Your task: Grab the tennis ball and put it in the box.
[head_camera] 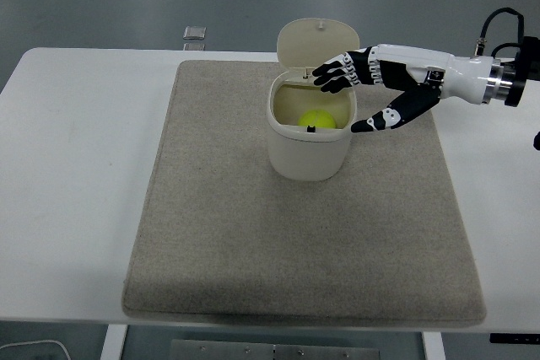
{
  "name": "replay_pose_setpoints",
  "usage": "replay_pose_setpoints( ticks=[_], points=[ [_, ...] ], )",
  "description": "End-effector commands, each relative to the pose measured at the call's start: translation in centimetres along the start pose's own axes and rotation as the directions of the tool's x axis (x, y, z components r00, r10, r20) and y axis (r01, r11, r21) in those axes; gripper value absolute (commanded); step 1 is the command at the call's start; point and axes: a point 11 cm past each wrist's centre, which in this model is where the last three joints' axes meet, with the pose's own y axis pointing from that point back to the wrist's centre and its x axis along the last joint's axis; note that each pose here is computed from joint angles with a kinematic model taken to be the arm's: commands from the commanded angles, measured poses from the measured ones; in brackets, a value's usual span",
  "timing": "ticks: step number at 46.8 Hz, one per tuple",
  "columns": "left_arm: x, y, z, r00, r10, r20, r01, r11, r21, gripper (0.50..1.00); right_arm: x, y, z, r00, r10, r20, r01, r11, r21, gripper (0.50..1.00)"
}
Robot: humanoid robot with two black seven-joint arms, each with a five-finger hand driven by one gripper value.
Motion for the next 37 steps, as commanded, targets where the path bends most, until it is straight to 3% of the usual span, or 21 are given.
replay_pose_setpoints(
  ticks=[1,10,19,28,37],
  points=[
    [0.0,0.0,0.0,1.000,0.000,0.000,0.000,1.000,0.000,0.992,0.3,0.7,0.4,0.999,0.013,0.029,-0.013,1.000,-0.006,0.858],
    [0.0,0.0,0.0,1.000,-0.001,0.000,0.001,1.000,0.000,0.992,1.3,2.5,2.9,0.980,0.123,0.154,-0.114,0.991,-0.062,0.858],
    [0.0,0.0,0.0,1.000,0.000,0.001,0.000,1.000,0.000,0.992,3.1,4.6,4.9,0.929,0.261,0.261,-0.245,0.965,-0.093,0.858],
    [0.0,0.0,0.0,1.000,0.000,0.000,0.000,1.000,0.000,0.992,4.3,6.7,7.1,0.846,0.388,0.366,-0.374,0.921,-0.112,0.858],
    [0.0,0.0,0.0,1.000,-0.001,0.000,0.001,1.000,0.000,0.992,5.0,8.4,9.6,0.736,0.517,0.438,-0.501,0.850,-0.161,0.858]
  ],
)
